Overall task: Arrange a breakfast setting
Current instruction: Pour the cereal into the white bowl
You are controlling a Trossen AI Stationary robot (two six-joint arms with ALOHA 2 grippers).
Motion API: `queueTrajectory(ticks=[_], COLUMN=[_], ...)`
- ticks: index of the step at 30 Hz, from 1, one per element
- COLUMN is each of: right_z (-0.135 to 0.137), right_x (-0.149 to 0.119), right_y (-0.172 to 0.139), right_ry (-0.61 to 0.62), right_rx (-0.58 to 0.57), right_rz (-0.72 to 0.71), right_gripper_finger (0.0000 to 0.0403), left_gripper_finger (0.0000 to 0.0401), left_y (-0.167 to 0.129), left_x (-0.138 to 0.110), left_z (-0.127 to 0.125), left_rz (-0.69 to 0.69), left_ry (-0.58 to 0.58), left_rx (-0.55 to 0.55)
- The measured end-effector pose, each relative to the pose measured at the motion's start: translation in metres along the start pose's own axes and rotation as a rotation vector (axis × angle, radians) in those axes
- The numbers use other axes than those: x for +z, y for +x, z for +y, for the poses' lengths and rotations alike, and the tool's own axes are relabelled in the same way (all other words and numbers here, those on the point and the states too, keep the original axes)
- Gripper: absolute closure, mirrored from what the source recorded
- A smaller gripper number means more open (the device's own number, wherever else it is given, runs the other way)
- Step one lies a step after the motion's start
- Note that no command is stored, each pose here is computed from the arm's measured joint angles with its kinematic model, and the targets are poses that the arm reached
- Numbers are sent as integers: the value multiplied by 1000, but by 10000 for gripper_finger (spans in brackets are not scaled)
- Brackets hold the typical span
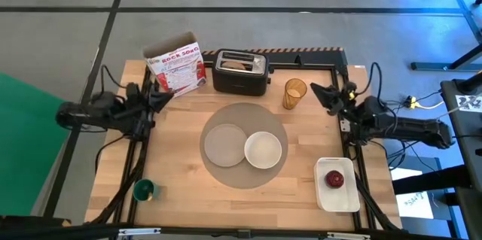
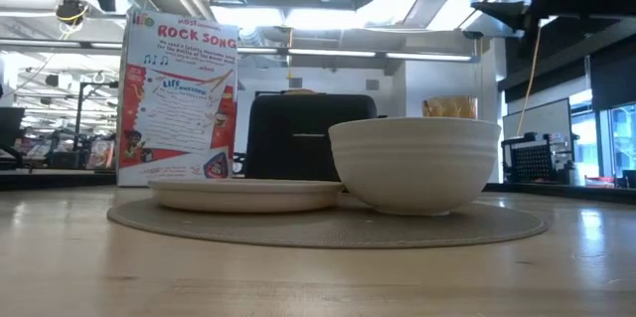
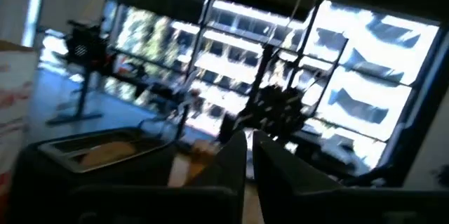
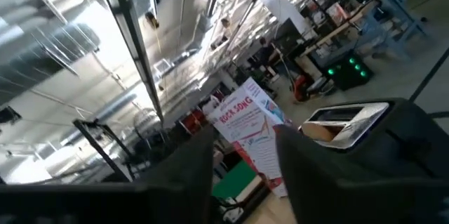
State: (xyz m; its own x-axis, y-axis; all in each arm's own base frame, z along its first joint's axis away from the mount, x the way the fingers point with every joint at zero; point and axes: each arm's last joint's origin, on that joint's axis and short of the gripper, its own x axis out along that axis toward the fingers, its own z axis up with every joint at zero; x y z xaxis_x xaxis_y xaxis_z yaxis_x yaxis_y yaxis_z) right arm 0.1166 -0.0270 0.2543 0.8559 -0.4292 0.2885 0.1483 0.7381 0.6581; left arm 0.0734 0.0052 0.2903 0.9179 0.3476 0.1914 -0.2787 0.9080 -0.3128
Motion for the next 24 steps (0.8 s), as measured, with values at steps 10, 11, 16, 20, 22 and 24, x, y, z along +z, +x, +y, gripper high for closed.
queueTrajectory(ticks=[10, 11, 16, 20, 22, 24], right_z=[6, 5, 3, -1, -3, -3], right_x=[-2, -4, -12, -21, -23, -24], right_y=[23, 24, 28, 32, 34, 34], right_ry=[-143, -150, -151, -154, -158, -160], right_rx=[-77, -86, -54, -68, -76, -81], right_rz=[63, 76, 150, 218, 228, 236], right_gripper_finger=[121, 118, 116, 116, 116, 116], left_gripper_finger=[235, 223, 164, 107, 77, 52], left_y=[4, 4, -5, -11, -15, -18], left_x=[63, 65, 64, 50, 45, 40], left_z=[-7, -7, 0, 9, 13, 17], left_rz=[384, 404, 449, 413, 390, 383], left_ry=[211, 227, 197, 112, 63, 34], left_rx=[464, 513, 701, 860, 936, 990])
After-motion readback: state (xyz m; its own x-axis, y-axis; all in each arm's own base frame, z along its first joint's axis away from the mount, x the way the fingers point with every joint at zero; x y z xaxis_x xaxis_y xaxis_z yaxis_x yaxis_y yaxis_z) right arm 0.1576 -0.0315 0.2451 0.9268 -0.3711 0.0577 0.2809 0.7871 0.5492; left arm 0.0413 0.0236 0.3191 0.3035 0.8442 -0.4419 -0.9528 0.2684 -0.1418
